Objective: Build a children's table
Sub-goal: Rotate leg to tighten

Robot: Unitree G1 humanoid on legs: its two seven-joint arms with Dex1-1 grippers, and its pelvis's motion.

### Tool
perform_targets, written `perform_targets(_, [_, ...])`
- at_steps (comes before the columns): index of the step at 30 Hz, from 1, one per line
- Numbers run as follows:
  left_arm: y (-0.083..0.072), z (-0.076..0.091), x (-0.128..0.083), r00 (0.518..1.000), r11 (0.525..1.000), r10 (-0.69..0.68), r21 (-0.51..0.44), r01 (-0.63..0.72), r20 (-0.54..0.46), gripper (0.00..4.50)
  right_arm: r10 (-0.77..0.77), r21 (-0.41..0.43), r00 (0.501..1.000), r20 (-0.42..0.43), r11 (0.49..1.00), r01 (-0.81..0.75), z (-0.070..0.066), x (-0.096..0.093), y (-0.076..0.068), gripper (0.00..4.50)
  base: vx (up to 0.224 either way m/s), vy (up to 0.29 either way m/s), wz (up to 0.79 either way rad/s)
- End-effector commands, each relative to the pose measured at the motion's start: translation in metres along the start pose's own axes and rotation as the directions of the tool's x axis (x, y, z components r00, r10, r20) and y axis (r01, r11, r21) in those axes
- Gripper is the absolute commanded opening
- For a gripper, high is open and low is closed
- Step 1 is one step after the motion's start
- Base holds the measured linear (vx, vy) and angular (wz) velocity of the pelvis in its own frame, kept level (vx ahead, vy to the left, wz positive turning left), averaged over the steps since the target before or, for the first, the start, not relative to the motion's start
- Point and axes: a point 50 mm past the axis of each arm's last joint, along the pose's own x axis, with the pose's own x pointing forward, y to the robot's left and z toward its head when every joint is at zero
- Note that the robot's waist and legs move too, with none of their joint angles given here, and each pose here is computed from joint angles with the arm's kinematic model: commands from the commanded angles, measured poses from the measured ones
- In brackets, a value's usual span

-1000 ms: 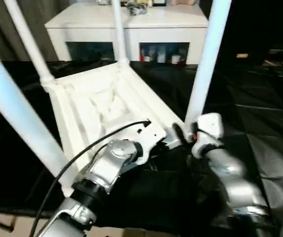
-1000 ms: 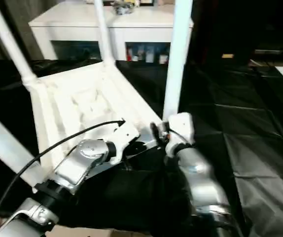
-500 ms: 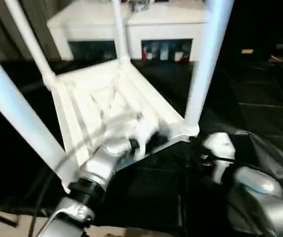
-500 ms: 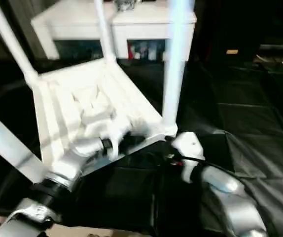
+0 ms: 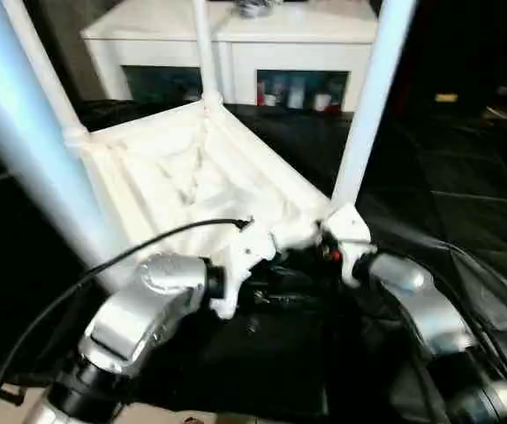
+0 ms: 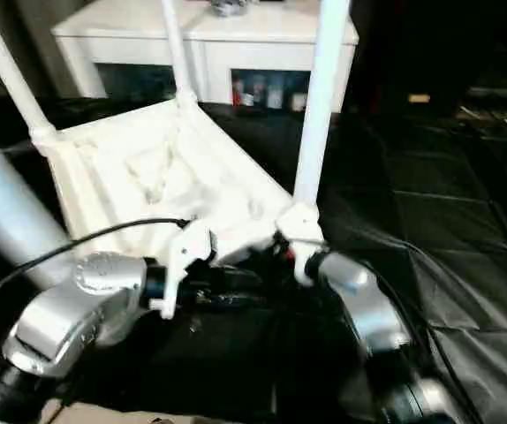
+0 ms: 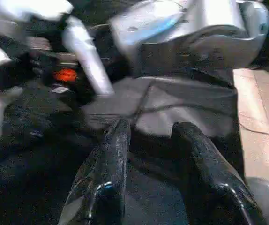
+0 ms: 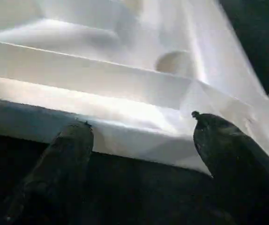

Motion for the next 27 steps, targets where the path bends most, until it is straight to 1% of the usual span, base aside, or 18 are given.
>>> perform_targets(1, [-0.006,0.003,0.004,1.000,1.000,-0.016,0.027,0.016,0.003,1.65,-0.135,0.004,0.989,-0.062,0.991,0.135,-0.014,0.000,-0.016,3.91,0.000,0.000,0.00])
perform_targets(4, [-0.012,0.008,0.012,1.000,0.999,-0.016,0.042,0.015,0.023,1.65,-0.268,0.075,0.962,-0.053,0.960,0.271,-0.012,0.007,-0.028,3.91,0.000,0.000,0.00])
perform_targets(6, [-0.019,0.013,0.018,0.998,0.999,-0.030,0.038,0.028,0.050,1.65,-0.343,0.149,0.937,-0.063,0.925,0.348,-0.012,0.013,-0.034,3.91,0.000,0.000,0.00])
perform_targets(8, [-0.023,0.016,0.021,0.997,0.999,-0.030,0.037,0.028,0.069,1.65,-0.409,0.186,0.909,-0.074,0.890,0.416,-0.014,0.016,-0.039,3.91,0.000,0.000,0.00])
perform_targets(10, [-0.025,0.016,0.022,0.997,0.999,-0.030,0.038,0.027,0.075,1.65,-0.452,0.190,0.887,-0.089,0.867,0.461,-0.016,0.016,-0.043,3.91,0.000,0.000,0.00])
perform_targets(12, [-0.027,0.017,0.020,0.996,0.999,-0.036,0.042,0.032,0.086,1.65,-0.545,0.181,0.830,-0.119,0.810,0.558,-0.022,0.010,-0.055,3.91,0.000,0.000,0.00])
perform_targets(13, [-0.028,0.017,0.019,0.995,0.999,-0.037,0.042,0.033,0.087,1.65,-0.560,0.177,0.820,-0.117,0.801,0.572,-0.022,0.009,-0.057,3.91,0.000,0.000,0.00])
perform_targets(14, [-0.028,0.016,0.015,0.995,0.999,-0.035,0.042,0.031,0.094,1.65,-0.606,0.168,0.789,-0.103,0.771,0.614,-0.021,0.005,-0.065,3.91,0.000,0.000,0.00])
perform_targets(15, [-0.028,0.016,0.011,0.994,0.999,-0.030,0.040,0.026,0.105,1.65,-0.596,0.216,0.800,-0.073,0.773,0.596,-0.016,0.005,-0.067,3.91,0.000,0.000,0.00])
perform_targets(17, [-0.027,0.014,0.002,0.992,1.000,-0.018,0.026,0.015,0.125,1.65,-0.515,0.338,0.857,0.022,0.810,0.479,-0.003,0.009,-0.065,3.91,0.000,0.000,0.00])
perform_targets(18, [-0.027,0.012,-0.001,0.993,1.000,-0.011,0.028,0.007,0.115,1.65,-0.467,0.339,0.882,0.071,0.842,0.419,0.002,0.010,-0.062,3.91,0.000,0.000,0.00])
perform_targets(19, [-0.026,0.012,-0.001,0.993,1.000,-0.010,0.028,0.007,0.114,1.65,-0.462,0.339,0.884,0.075,0.845,0.413,0.002,0.010,-0.062,3.91,0.000,0.000,0.00])
perform_targets(20, [-0.025,0.004,-0.008,0.998,0.999,0.002,0.035,-0.004,0.066,1.65,-0.326,0.277,0.930,0.167,0.921,0.273,0.009,0.011,-0.050,3.91,0.000,0.000,0.00])
perform_targets(21, [-0.026,0.003,-0.010,0.998,0.999,0.000,0.034,-0.002,0.063,1.65,-0.282,0.266,0.940,0.194,0.937,0.227,0.010,0.010,-0.047,3.91,0.000,0.000,0.00])
perform_targets(22, [-0.026,0.003,-0.010,0.998,0.999,0.000,0.034,-0.002,0.063,1.65,-0.282,0.266,0.940,0.194,0.937,0.227,0.010,0.010,-0.047,3.91,0.000,0.000,0.00])
perform_targets(23, [-0.025,0.003,-0.012,0.997,1.000,0.008,0.028,-0.010,0.073,1.65,-0.229,0.245,0.947,0.228,0.954,0.171,0.012,0.007,-0.042,3.91,0.000,0.000,0.00])
perform_targets(25, [-0.024,0.003,-0.014,0.996,0.999,0.027,0.026,-0.029,0.083,1.65,-0.195,0.225,0.949,0.246,0.964,0.139,0.012,0.004,-0.039,3.91,0.000,0.000,0.00])
perform_targets(27, [-0.024,0.001,-0.019,0.996,0.998,0.042,0.051,-0.046,0.084,1.65,-0.147,0.171,0.956,0.253,0.980,0.106,0.009,-0.004,-0.036,3.91,0.000,0.000,0.00])
